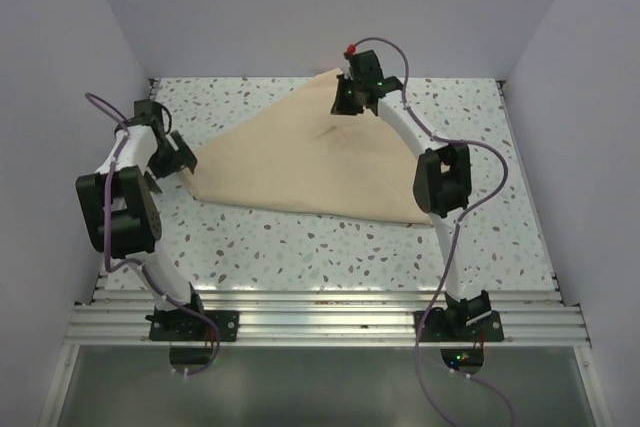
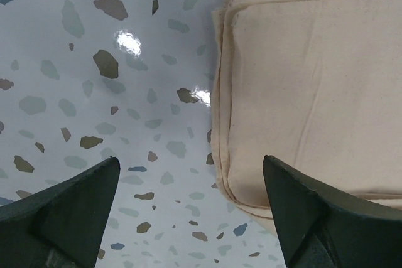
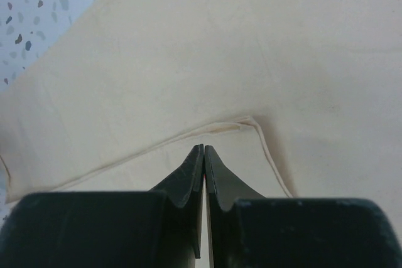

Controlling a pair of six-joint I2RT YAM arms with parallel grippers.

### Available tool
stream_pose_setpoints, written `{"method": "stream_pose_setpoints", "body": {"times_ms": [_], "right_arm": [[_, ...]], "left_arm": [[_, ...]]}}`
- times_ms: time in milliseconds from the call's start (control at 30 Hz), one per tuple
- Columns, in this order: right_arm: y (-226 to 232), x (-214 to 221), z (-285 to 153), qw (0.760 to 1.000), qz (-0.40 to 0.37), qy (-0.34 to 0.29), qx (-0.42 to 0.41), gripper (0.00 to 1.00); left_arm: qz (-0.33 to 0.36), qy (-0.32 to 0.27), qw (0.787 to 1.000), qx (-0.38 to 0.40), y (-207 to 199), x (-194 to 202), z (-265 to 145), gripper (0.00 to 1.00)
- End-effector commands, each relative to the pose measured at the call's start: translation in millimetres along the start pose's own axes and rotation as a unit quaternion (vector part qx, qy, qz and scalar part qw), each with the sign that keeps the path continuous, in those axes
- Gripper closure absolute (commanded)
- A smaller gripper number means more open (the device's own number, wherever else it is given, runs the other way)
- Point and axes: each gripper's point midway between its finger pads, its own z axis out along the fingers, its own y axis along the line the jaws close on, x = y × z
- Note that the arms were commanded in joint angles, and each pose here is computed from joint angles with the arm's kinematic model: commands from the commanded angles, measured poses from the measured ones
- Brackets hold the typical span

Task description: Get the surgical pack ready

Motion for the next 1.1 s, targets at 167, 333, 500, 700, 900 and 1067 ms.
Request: {"method": "stream_pose_setpoints", "body": {"times_ms": [167, 333, 500, 700, 900, 1067], "right_arm": [[7.6, 30.3, 36.0, 0.997, 0.045, 0.035, -0.048, 0.96], [2.7, 45.7, 50.3, 0.996, 0.049, 0.055, -0.047, 0.96], [-6.3, 60.7, 63.0, 0.995, 0.052, 0.073, -0.039, 0.96], [-15.9, 82.0, 71.9, 0.993, 0.060, 0.102, -0.027, 0.95], [-21.6, 91.3, 72.2, 0.992, 0.055, 0.116, -0.019, 0.95], [-20.5, 90.0, 73.1, 0.992, 0.053, 0.117, -0.018, 0.95]], "left_arm": [[-0.014, -0.030, 0.999, 0.018, -1.8, -33.2, 8.5, 0.01], [-0.009, -0.012, 0.999, 0.035, -12.0, -35.3, 29.5, 0.06], [-0.009, -0.021, 0.997, 0.071, -26.4, -42.4, 37.1, 0.10], [-0.014, -0.012, 0.995, 0.098, -36.6, -37.0, 50.8, 0.11], [-0.013, -0.010, 0.993, 0.119, -44.4, -37.3, 59.5, 0.22], [-0.010, 0.001, 0.992, 0.127, -47.4, -33.8, 68.1, 0.35]]}}
